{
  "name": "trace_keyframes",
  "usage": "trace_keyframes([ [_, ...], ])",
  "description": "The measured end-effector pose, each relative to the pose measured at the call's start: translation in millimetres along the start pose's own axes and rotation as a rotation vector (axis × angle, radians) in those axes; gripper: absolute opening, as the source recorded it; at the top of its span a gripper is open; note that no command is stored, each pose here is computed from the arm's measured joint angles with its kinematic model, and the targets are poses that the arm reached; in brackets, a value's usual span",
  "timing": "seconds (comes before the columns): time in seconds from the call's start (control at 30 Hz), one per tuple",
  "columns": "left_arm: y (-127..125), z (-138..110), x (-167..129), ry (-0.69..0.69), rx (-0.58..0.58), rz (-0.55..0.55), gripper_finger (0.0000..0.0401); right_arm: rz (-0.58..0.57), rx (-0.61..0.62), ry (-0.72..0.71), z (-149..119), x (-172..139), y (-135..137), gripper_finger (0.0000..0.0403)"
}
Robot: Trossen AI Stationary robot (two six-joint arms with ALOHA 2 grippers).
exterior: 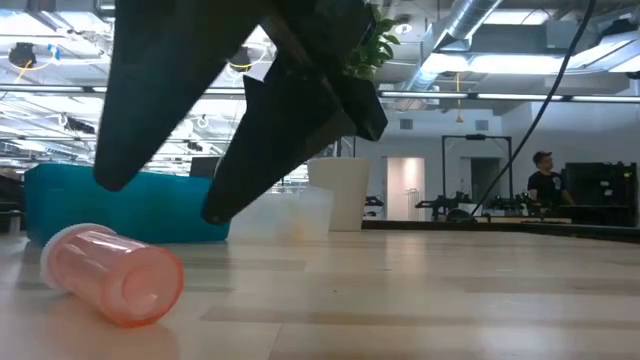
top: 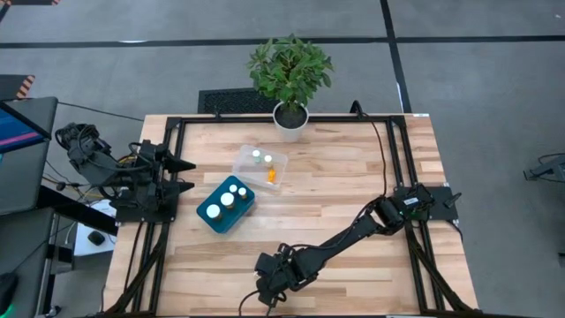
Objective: Pick and place medicine bottles into bin by pill shape (circle, oval)
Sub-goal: Put the pink pill bottle into the transparent bin
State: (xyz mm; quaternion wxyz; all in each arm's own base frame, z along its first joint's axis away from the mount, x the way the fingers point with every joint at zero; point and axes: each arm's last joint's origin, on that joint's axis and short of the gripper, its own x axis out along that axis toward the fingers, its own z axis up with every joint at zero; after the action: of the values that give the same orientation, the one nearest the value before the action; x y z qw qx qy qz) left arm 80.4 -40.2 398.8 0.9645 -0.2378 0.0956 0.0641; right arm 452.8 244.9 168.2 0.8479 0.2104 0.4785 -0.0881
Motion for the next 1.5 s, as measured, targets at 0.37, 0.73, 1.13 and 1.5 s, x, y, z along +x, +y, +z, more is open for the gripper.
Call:
trace_keyframes([
  [0.37,2,-2,0,0.012,0.003,0.015,0.0328,0.002,0.019,-0.082,4,0,3,0.0239],
  [0.73,4,0,-3,0.001,-0.022,0.006,0.0328,-0.025,0.068,-0.041,-12,30,0,0.0239],
  [1.13,9,4,-9,-0.026,-0.038,0.004,0.0328,-0.059,-0.011,0.046,-6,22,-6,0.0202],
  [1.5,9,3,-9,-0.028,-0.011,0.011,0.0328,-0.03,-0.155,-0.006,48,-77,2,0.0199],
])
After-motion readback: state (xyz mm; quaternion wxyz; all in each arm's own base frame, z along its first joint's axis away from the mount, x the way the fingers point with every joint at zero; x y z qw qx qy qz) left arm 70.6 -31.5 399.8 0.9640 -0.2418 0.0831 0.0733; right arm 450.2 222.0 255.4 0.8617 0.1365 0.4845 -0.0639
